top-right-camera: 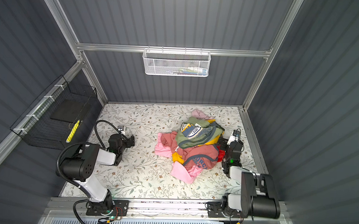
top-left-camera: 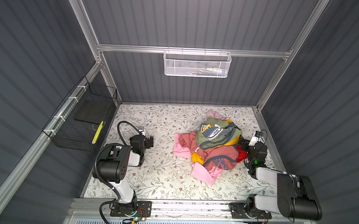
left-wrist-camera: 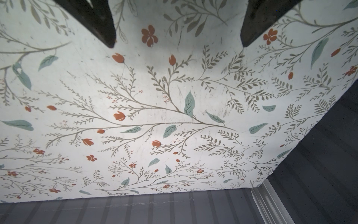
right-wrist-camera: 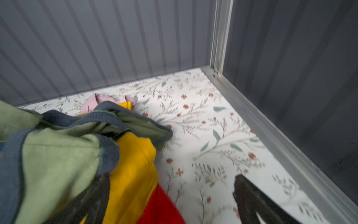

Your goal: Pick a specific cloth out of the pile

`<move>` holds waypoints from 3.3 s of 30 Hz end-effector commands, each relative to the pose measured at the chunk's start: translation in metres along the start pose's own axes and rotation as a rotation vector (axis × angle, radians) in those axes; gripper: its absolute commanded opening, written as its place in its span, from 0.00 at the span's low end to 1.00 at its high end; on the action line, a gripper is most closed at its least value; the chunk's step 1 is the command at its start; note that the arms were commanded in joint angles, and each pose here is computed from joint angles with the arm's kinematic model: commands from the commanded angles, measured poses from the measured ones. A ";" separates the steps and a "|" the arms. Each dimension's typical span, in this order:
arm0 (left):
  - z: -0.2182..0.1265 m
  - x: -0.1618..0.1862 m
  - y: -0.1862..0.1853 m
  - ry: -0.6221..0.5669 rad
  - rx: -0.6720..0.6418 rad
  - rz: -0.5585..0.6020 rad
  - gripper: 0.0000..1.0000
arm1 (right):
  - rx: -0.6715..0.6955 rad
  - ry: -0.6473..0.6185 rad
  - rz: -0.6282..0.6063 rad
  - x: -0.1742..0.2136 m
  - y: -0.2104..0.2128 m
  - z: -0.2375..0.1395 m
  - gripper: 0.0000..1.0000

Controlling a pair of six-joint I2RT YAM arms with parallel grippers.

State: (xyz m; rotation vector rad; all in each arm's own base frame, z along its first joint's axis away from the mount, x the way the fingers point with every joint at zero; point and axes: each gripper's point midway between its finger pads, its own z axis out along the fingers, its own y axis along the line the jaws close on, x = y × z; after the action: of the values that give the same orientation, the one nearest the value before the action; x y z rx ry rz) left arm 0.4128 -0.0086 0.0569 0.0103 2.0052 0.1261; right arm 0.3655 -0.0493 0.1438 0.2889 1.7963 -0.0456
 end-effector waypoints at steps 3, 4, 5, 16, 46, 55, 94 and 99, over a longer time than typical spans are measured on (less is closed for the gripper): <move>-0.002 -0.025 0.011 -0.009 -0.047 -0.019 1.00 | 0.029 0.194 0.250 -0.009 -0.013 -0.029 0.99; -0.004 -0.027 0.015 0.045 -0.070 -0.039 1.00 | 0.012 0.223 0.279 -0.005 -0.010 -0.036 0.99; -0.005 -0.033 0.021 0.095 -0.105 -0.076 1.00 | -0.009 0.251 0.311 -0.001 -0.008 -0.042 0.98; -0.049 -0.078 -0.007 -0.029 -0.053 -0.169 1.00 | -0.114 0.524 0.661 0.070 0.000 -0.070 0.85; -0.076 -0.064 -0.032 -0.029 0.061 -0.220 1.00 | -0.137 0.677 0.690 0.111 0.014 -0.045 0.43; -0.076 -0.062 -0.035 -0.021 0.075 -0.225 1.00 | -0.157 0.676 0.709 0.111 0.017 -0.030 0.24; -0.069 -0.057 -0.082 0.048 0.188 -0.157 1.00 | -0.203 0.194 0.417 -0.123 0.029 -0.107 0.00; -0.070 -0.056 -0.112 0.061 0.232 -0.120 1.00 | -0.270 0.216 0.361 -0.127 0.052 -0.105 0.00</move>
State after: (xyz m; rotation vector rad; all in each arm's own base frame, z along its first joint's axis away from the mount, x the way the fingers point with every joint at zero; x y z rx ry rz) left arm 0.3754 -0.1163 0.1213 0.0180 2.0669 -0.1719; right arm 0.2977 -0.0122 0.2612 0.5549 1.9897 0.4977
